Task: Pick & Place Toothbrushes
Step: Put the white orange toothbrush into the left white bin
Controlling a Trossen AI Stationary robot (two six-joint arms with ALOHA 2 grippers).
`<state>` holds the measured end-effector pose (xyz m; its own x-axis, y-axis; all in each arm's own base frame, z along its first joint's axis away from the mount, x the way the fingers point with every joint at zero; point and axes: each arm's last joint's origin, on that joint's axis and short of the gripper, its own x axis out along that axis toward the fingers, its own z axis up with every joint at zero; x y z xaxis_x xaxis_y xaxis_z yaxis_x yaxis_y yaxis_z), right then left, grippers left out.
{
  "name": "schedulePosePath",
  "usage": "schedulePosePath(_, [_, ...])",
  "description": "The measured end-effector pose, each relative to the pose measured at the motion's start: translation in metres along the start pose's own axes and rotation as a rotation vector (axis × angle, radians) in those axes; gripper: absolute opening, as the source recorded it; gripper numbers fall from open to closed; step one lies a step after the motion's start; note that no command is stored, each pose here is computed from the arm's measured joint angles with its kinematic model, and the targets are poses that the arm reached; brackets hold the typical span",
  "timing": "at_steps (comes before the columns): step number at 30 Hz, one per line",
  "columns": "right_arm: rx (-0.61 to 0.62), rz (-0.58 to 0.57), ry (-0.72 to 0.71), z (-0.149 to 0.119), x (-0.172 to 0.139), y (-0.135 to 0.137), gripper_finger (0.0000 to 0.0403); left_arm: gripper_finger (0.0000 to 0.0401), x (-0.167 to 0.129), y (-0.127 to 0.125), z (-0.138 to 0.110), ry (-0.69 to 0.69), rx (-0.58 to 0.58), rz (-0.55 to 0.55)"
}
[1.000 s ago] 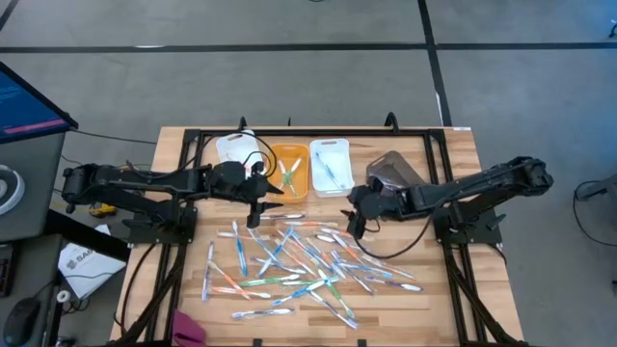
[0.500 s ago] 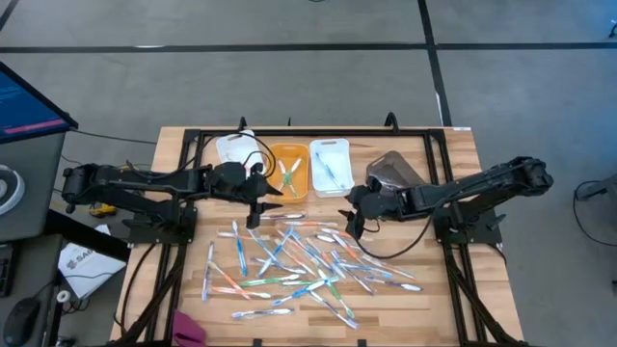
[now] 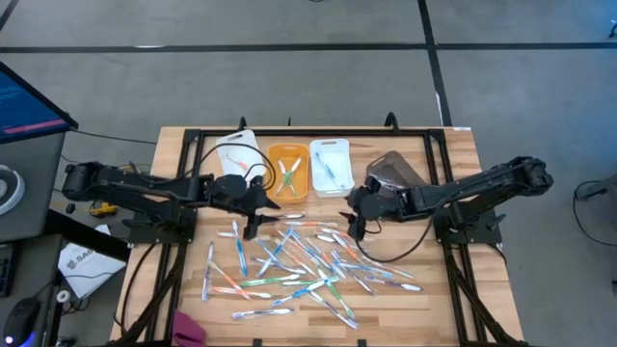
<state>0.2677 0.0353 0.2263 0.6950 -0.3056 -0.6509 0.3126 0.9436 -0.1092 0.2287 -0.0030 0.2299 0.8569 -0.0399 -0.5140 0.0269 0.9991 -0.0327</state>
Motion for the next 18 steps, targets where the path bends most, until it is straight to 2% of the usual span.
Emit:
schedulePosePath(5, [-0.117, 0.025, 0.111, -0.014, -0.006, 0.008, 0.0221, 0.0154, 0.000, -0.009, 0.000, -0.001, -0.004, -0.032])
schedulePosePath(12, [-0.193, 0.080, 0.126, -0.023, -0.017, 0.027, 0.0221, 0.0154, 0.000, -0.011, 0.001, -0.009, -0.038, -0.042])
schedulePosePath(18, [-0.118, 0.055, 0.240, -0.039, -0.025, 0.031, 0.0221, 0.0154, 0.000, -0.011, 0.001, -0.010, -0.051, -0.042])
